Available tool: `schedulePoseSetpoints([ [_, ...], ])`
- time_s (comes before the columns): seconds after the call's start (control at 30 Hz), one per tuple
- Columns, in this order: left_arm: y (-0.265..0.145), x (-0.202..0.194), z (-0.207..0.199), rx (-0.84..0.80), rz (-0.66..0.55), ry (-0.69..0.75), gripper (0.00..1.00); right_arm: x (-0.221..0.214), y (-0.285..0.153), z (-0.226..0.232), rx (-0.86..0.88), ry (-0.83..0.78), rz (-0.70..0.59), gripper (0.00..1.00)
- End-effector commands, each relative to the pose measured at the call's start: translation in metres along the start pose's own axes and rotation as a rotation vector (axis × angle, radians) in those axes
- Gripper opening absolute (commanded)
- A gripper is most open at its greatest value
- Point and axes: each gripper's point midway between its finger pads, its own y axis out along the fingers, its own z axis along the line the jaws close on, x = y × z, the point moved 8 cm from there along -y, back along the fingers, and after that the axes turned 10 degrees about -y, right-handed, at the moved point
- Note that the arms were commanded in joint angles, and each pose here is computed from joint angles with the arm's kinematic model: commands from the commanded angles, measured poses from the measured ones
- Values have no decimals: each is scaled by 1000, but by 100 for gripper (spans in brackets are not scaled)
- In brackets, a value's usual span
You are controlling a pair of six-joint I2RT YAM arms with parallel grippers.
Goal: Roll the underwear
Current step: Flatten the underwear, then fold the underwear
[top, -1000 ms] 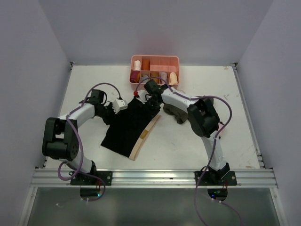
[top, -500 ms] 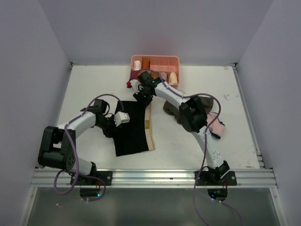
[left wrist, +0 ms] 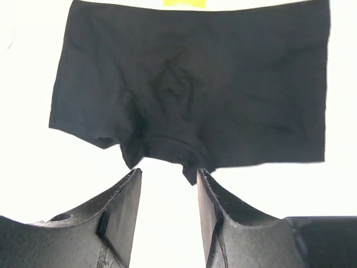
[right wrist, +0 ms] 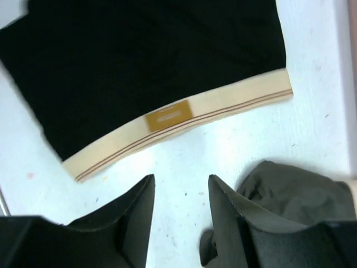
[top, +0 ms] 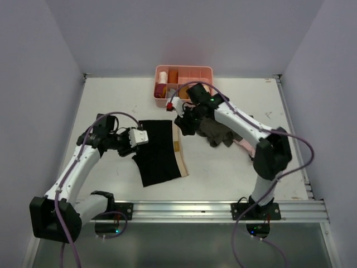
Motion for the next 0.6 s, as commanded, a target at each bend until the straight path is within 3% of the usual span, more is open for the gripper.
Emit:
schedulePoseSetpoints([
  [0.0,4,-17,-26,-168,60,95,48,-21,-43,51,152,-319,-137,47],
  [0.17,27,-28,-46,-248,73,36,48,-64,-20,101,261,-656,-69,41],
  [0.37,46,-25,-42,-258,40,-117,47,-65,37,139,290,-787,0,40],
  [0.57,49,-26,-41,-256,25,-165,46,-60,51,141,261,-786,3,40],
])
